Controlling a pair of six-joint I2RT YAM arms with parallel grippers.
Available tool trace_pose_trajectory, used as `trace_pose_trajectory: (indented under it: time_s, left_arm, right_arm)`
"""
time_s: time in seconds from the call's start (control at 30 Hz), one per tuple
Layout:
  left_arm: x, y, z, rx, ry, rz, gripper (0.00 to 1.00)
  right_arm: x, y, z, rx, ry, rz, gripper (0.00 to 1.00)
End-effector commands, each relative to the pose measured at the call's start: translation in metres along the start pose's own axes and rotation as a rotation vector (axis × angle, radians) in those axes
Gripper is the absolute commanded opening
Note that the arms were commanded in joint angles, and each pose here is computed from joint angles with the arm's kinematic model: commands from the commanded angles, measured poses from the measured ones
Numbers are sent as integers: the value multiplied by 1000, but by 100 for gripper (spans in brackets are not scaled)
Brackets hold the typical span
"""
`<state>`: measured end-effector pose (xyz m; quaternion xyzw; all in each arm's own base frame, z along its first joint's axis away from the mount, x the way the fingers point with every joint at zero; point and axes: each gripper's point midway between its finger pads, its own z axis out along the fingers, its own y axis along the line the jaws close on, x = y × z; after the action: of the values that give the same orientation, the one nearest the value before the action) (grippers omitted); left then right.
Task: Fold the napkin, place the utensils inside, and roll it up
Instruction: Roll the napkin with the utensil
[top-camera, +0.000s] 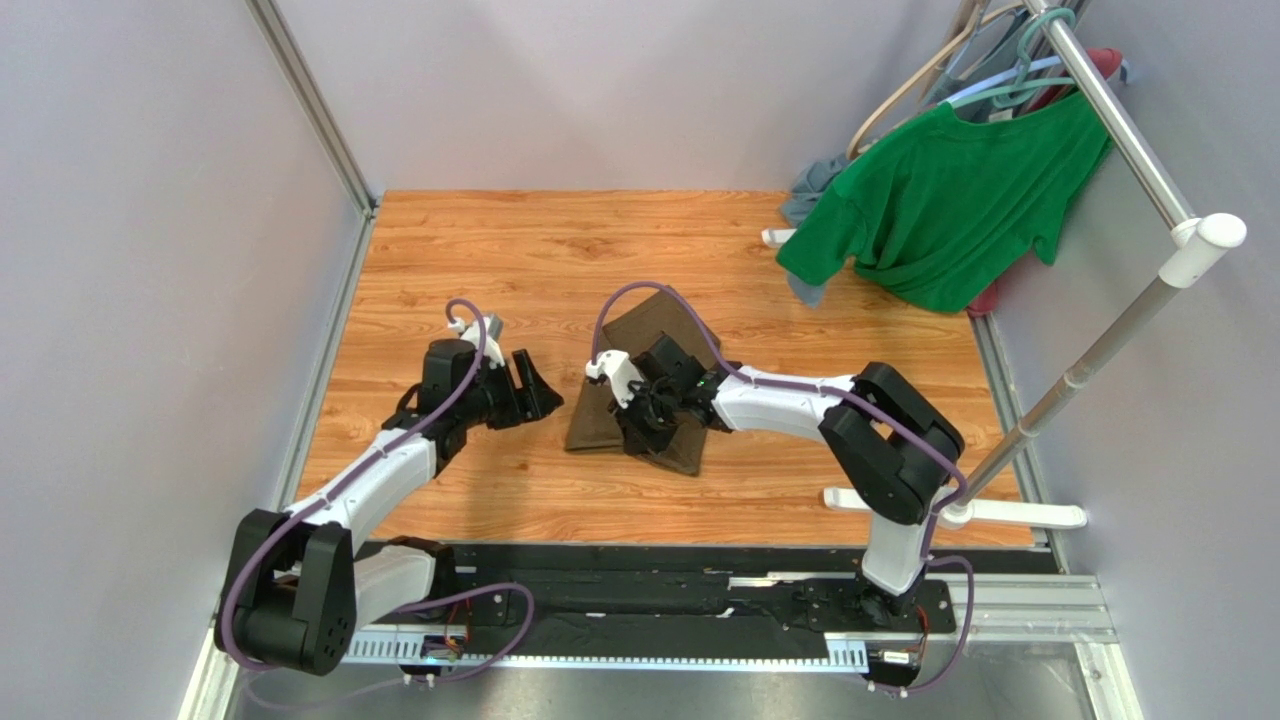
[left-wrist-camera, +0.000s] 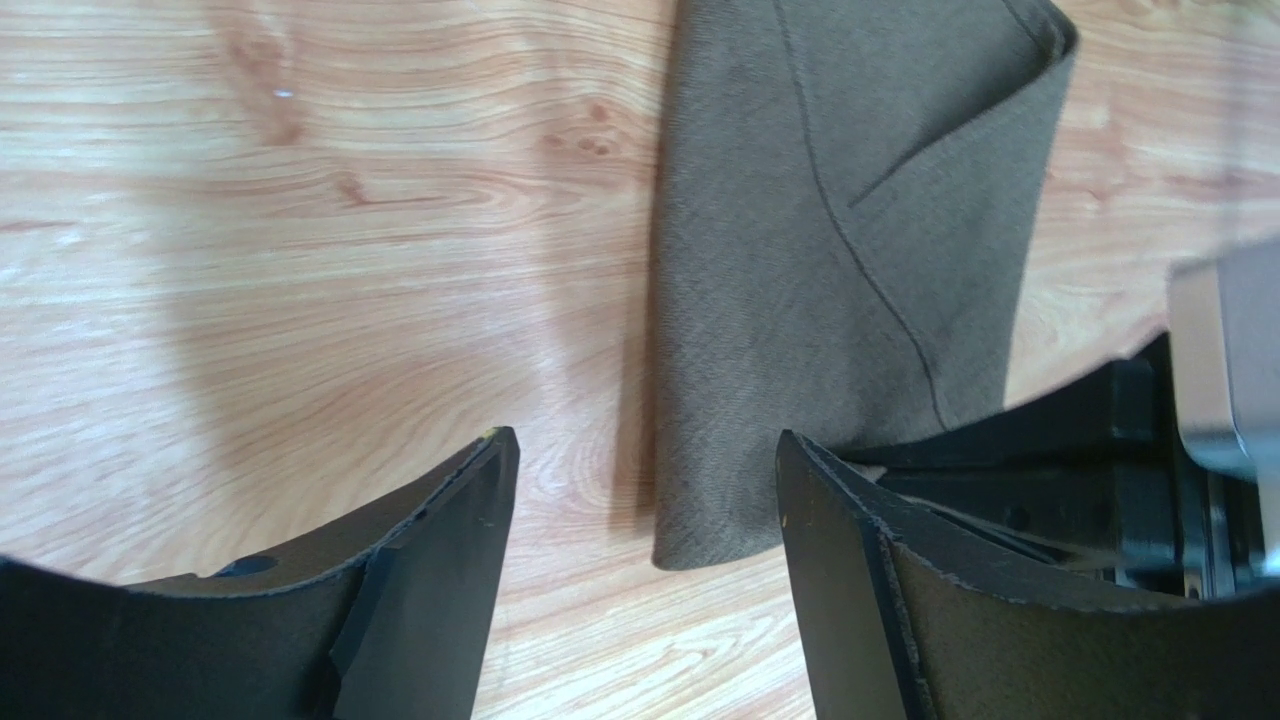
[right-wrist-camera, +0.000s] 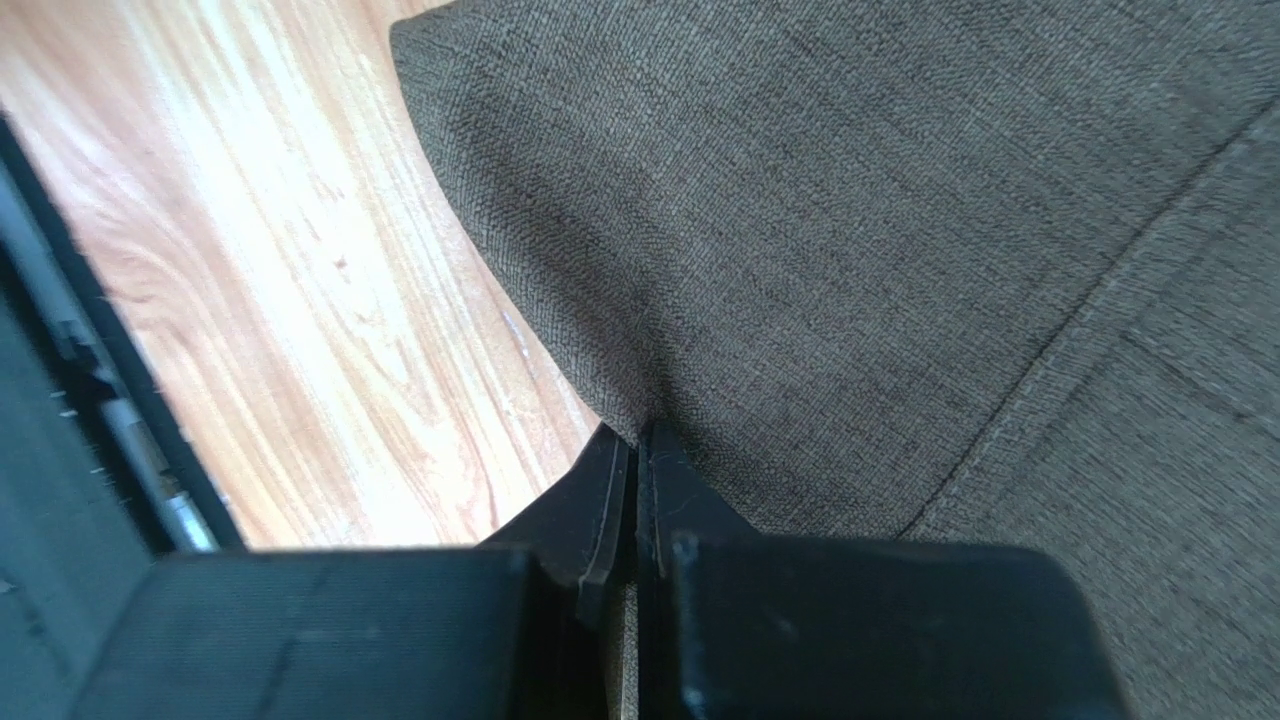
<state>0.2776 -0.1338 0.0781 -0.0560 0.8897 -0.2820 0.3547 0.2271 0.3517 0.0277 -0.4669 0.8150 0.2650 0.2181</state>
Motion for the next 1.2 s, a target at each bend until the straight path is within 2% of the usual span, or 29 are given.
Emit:
trace_pose_trajectory:
  time_s: [0.0, 0.27, 0.43, 0.57, 0.8, 0.9, 1.03, 1.1, 1.17]
  left_arm:
    - [2, -18, 3, 125, 1, 5, 74]
    - [41, -14, 12, 124, 160, -94, 74]
    - [52, -17, 19, 126, 201, -121, 73]
    - [57, -20, 22, 132, 219, -142, 69]
    - [66, -23, 32, 156, 246, -187, 53]
    - [66, -22, 35, 152, 245, -197, 43]
    - [65, -22, 34, 145, 250, -200, 24]
    - [64, -23, 34, 145, 253, -196, 22]
    - [65, -23, 34, 141, 264, -195, 16]
  right_arm:
    - [-12, 17, -2, -154, -11, 69, 0]
    - [-20, 7, -1, -199, -24, 116, 0]
    - [-19, 3, -1, -195, -21, 122, 0]
    - [-18, 3, 0, -195, -19, 123, 0]
    - [-15, 1, 2, -201, -12, 126, 0]
    - [-15, 2, 2, -203, -13, 125, 0]
    - [-16, 1, 2, -196, -15, 120, 0]
    - [-16, 0, 1, -191, -18, 117, 0]
    - [-15, -1, 2, -185, -15, 117, 0]
